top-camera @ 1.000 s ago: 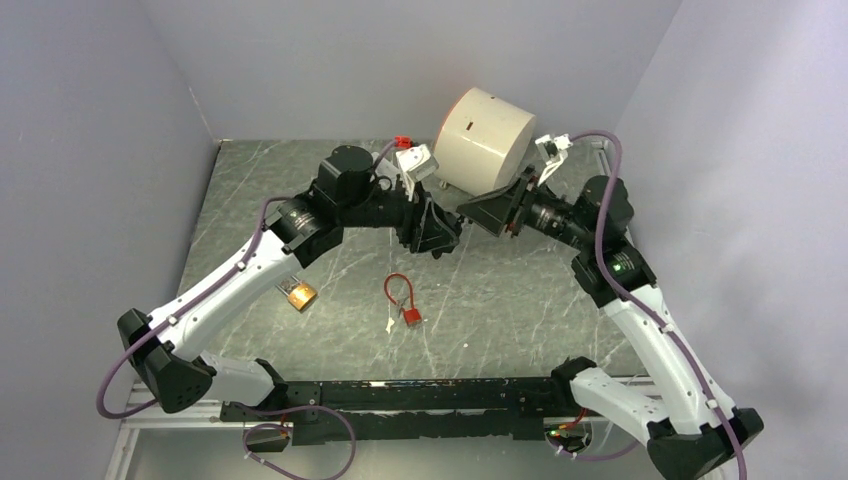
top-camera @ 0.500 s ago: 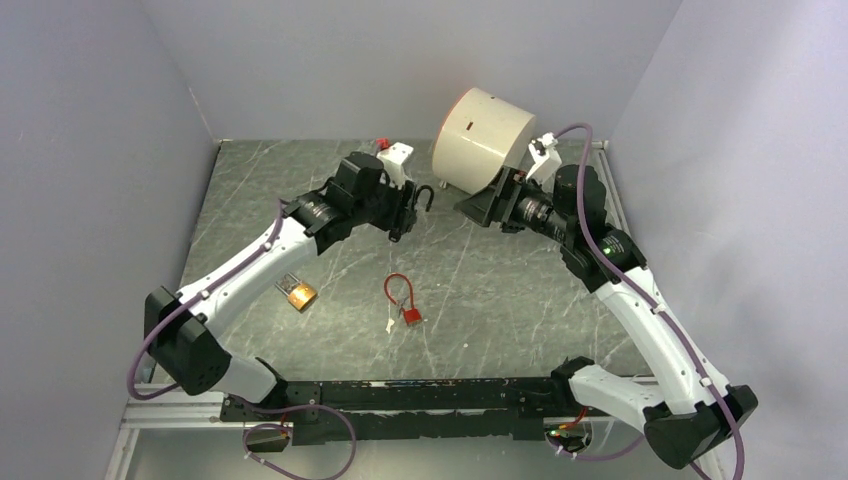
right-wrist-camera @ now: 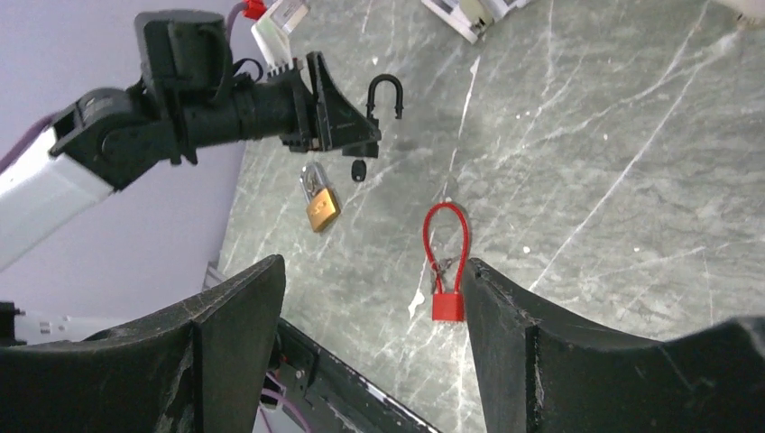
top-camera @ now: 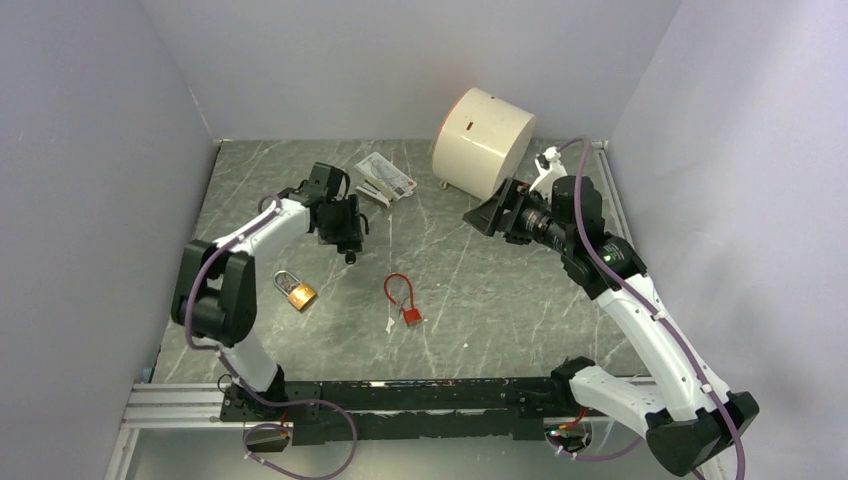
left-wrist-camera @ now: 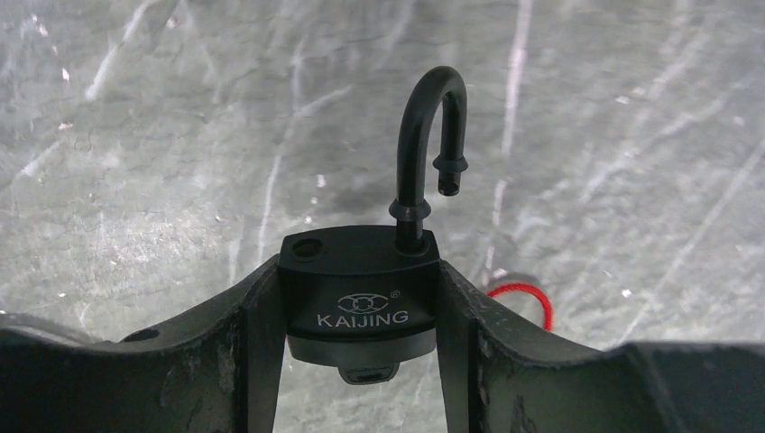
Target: Unlock with the key
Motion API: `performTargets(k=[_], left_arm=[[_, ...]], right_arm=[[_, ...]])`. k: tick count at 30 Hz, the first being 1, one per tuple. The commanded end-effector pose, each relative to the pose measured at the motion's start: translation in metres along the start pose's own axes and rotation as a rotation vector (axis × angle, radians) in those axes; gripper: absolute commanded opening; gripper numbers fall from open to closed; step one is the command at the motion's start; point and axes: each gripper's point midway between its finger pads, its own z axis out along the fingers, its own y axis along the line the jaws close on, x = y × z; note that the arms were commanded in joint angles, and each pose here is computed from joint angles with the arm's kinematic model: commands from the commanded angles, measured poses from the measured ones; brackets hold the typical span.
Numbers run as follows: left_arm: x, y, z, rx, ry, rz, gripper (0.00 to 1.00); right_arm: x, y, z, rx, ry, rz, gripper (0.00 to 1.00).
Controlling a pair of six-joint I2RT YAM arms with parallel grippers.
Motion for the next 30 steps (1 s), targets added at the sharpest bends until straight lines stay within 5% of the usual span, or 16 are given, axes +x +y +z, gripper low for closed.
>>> performTargets(k=[1, 9, 18, 23, 30], left_arm=[[-0.013, 0.002, 0.019, 0.059, -0.002, -0.122, 0.19], [-0.025, 0.043, 0.058, -0.158, 0.013, -0.179, 0.35], [-0.037, 0.054, 0.057, -0.231, -0.027, -0.178, 0.84], [-0.055, 0.042, 0.025, -0.183, -0.084, -0.165, 0.87], [-0.049, 0.049, -0.067, -0.188, -0.270, -0.292, 0.87]], right_arm=[[0.015, -0.004, -0.001, -0.017, 0.054, -0.017, 0.74], [0.052, -0.042, 0.012, 0.088, 0.162, 0.001, 0.72], [0.061, -0.054, 0.022, 0.128, 0.202, -0.023, 0.73], [0.077, -0.058, 0.035, 0.150, 0.239, -0.030, 0.72], [0.131, -0.037, 0.076, 0.152, 0.386, -0.100, 0.56]])
